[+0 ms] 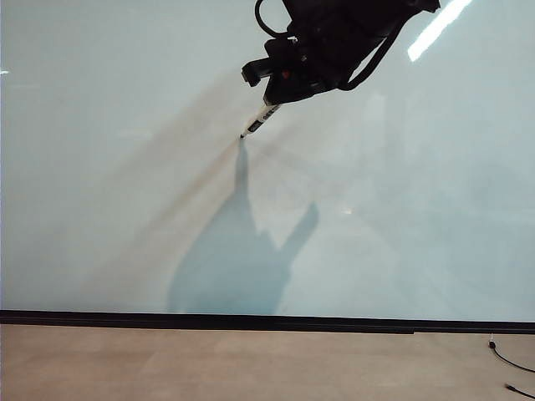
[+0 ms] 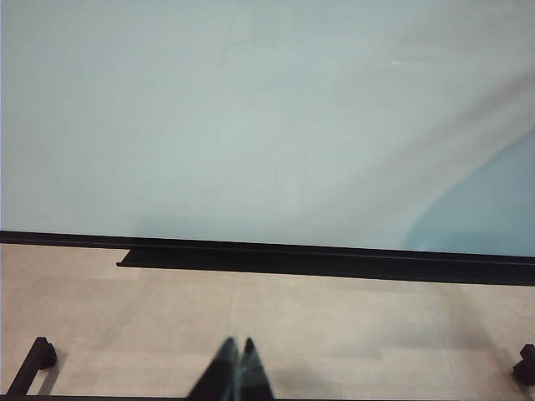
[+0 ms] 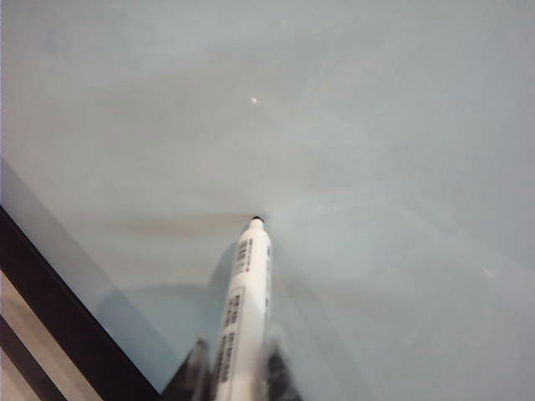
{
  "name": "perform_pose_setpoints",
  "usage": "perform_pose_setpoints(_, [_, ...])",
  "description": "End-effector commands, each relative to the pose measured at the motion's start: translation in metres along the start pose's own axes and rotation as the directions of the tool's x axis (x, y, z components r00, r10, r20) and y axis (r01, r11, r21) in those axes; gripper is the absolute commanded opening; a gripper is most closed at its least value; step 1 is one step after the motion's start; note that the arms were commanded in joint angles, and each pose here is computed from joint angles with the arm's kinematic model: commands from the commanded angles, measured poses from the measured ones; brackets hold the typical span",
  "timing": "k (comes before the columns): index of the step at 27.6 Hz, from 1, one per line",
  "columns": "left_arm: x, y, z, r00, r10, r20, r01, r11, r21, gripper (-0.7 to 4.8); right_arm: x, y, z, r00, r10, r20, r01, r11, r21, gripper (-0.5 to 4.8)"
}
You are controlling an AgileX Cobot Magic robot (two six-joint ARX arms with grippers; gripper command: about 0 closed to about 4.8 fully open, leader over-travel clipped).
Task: Pick up the pen on the shelf to the right of the whiteboard and write the letter A.
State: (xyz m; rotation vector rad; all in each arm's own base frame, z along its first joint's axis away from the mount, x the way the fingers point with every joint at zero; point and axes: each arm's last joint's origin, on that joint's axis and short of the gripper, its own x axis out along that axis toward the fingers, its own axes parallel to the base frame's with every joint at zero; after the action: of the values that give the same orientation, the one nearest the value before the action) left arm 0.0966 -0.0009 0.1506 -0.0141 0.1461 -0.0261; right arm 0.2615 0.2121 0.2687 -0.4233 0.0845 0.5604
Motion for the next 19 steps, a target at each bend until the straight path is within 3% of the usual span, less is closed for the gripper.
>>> perform_pose_setpoints(1, [0.0,0.0,0.001,1.0,-0.002,0.008,0.002,1.0,0.004,-0.05,-0.005,-0.006,0.009,0.998,-0.044,0.042,0.044,0.999,0.005,-0.03])
perform_pose_setpoints(19, [0.0,0.0,0.001,1.0,-0.002,0.008,0.002,1.0,0.005,-0.04,-0.044,-0.028,0.043,0.973,-0.177,0.149,0.18,0.984,-0.011,-0.03])
